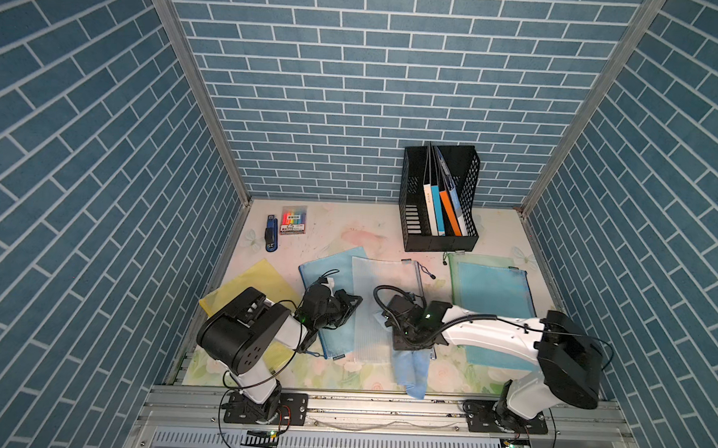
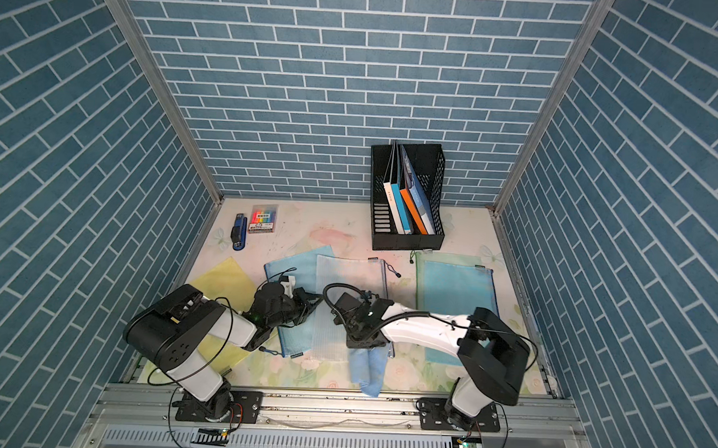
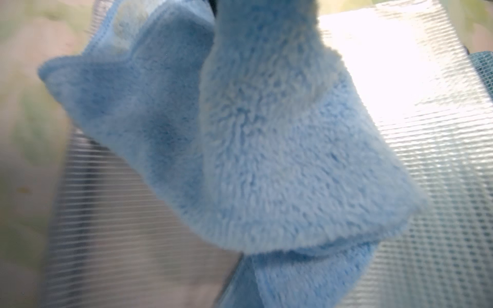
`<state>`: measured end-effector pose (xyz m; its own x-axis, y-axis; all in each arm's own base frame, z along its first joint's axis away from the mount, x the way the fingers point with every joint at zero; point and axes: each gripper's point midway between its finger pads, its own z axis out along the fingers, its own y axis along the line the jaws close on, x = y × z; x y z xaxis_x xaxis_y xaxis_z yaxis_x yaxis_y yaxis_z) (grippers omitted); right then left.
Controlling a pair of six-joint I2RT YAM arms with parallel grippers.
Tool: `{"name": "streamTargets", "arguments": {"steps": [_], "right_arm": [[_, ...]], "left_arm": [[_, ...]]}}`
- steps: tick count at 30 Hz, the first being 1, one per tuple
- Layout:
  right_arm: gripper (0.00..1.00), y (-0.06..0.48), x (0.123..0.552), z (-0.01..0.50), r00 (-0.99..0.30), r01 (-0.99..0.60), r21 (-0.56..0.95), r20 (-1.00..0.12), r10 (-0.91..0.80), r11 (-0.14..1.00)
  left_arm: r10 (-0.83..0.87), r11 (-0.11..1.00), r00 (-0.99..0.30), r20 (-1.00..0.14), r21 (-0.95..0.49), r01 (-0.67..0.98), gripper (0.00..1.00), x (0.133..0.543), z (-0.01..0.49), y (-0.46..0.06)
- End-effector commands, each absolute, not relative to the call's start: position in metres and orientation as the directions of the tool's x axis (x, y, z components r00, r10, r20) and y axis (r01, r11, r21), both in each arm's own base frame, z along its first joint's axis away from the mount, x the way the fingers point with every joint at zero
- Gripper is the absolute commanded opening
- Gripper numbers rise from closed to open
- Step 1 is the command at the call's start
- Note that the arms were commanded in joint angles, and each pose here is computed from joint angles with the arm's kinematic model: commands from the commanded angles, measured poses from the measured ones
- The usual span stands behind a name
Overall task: Wipe the document bag
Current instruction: Wipe the dirt from the document bag.
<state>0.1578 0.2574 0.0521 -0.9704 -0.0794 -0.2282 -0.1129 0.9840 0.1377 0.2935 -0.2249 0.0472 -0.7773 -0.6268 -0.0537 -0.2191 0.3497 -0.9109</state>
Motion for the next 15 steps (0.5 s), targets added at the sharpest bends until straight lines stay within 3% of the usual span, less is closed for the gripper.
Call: {"name": "streamTargets", "arguments": {"steps": [1, 8, 12, 15], "right_arm": [[0.00, 0.215, 0.156, 0.049, -0.976, -0.063, 0.026, -0.212, -0.056, 0.998], [0.00, 0.292, 0.168, 0.038, -0.966, -0.225, 0.063, -0.144, -0.214, 0.972], [0.00, 0.359, 0.178, 0.046, -0.942, -0.321, 0.150, -0.151, -0.299, 0.935], [0.00, 0.387, 0.191, 0.049, -0.949, -0.305, 0.242, -0.163, -0.271, 0.921]], "left_arm": [[-0.603, 0.359, -0.794, -0.074, -0.914, -0.188, 0.00, 0.291, 0.052, -0.229], [-0.587, 0.370, -0.805, -0.089, -0.913, -0.169, 0.00, 0.294, 0.054, -0.236], [-0.586, 0.374, -0.805, -0.093, -0.912, -0.167, 0.00, 0.294, 0.055, -0.237], [-0.586, 0.374, -0.804, -0.095, -0.913, -0.165, 0.00, 0.294, 0.055, -0.238]]}}
